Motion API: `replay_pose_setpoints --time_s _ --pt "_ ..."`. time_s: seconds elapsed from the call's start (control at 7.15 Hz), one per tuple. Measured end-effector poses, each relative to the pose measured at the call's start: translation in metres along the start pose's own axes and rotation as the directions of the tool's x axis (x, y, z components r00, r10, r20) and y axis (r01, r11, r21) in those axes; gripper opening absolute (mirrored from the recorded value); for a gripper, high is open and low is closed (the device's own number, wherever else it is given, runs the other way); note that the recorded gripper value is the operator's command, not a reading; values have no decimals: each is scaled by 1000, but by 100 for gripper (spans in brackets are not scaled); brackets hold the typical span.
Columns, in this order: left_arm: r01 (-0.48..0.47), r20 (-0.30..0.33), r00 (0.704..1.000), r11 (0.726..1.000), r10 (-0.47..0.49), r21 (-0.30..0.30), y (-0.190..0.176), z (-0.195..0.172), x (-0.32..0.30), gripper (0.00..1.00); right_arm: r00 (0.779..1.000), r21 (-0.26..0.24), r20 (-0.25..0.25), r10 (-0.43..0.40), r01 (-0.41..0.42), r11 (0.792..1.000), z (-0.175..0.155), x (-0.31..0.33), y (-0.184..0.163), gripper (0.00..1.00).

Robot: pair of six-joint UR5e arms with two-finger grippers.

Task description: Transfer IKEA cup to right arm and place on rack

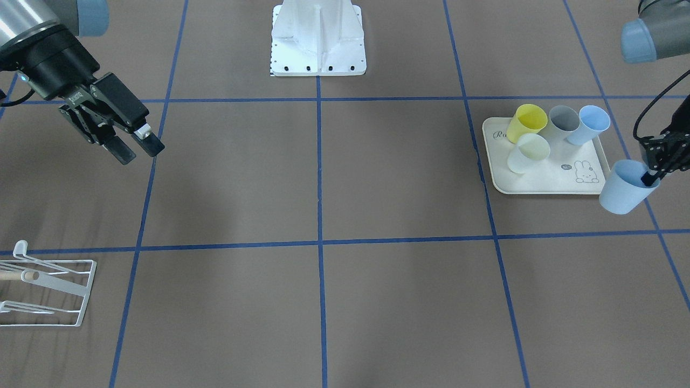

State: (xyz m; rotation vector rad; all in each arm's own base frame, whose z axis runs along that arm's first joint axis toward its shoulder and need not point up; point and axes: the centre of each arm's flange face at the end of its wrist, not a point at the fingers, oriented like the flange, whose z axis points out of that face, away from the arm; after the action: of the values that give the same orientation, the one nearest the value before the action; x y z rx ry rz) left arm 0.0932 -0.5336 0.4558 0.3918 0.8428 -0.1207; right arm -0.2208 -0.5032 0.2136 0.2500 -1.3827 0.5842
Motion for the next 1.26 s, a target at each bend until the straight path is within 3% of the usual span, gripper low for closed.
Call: replay_pose_setpoints --time_s 0.14,0.28,0.56,0.7,0.98,1.26 --pt "114 -67 992 992 -111 58 -19 -14 29 0 1000 4 13 -7 7 1000 0 -8 0 100" --pt "231 -167 963 968 -214 93 -26 -24 56 0 999 9 29 -15 15 1000 1 -19 0 100" --pt "431 -370 845 901 -386 46 -20 -27 112 0 997 31 66 -27 25 999 6 -35 8 100" --pt "513 -440 772 859 -460 2 -17 -25 142 0 993 59 116 -29 23 998 15 -40 17 100" --pt "657 -557 579 745 -595 -114 -2 -12 222 0 963 83 266 46 -70 994 39 -39 38 100" --pt "718 -660 329 633 -676 -291 17 -4 263 0 924 27 352 152 -173 985 50 -50 54 100"
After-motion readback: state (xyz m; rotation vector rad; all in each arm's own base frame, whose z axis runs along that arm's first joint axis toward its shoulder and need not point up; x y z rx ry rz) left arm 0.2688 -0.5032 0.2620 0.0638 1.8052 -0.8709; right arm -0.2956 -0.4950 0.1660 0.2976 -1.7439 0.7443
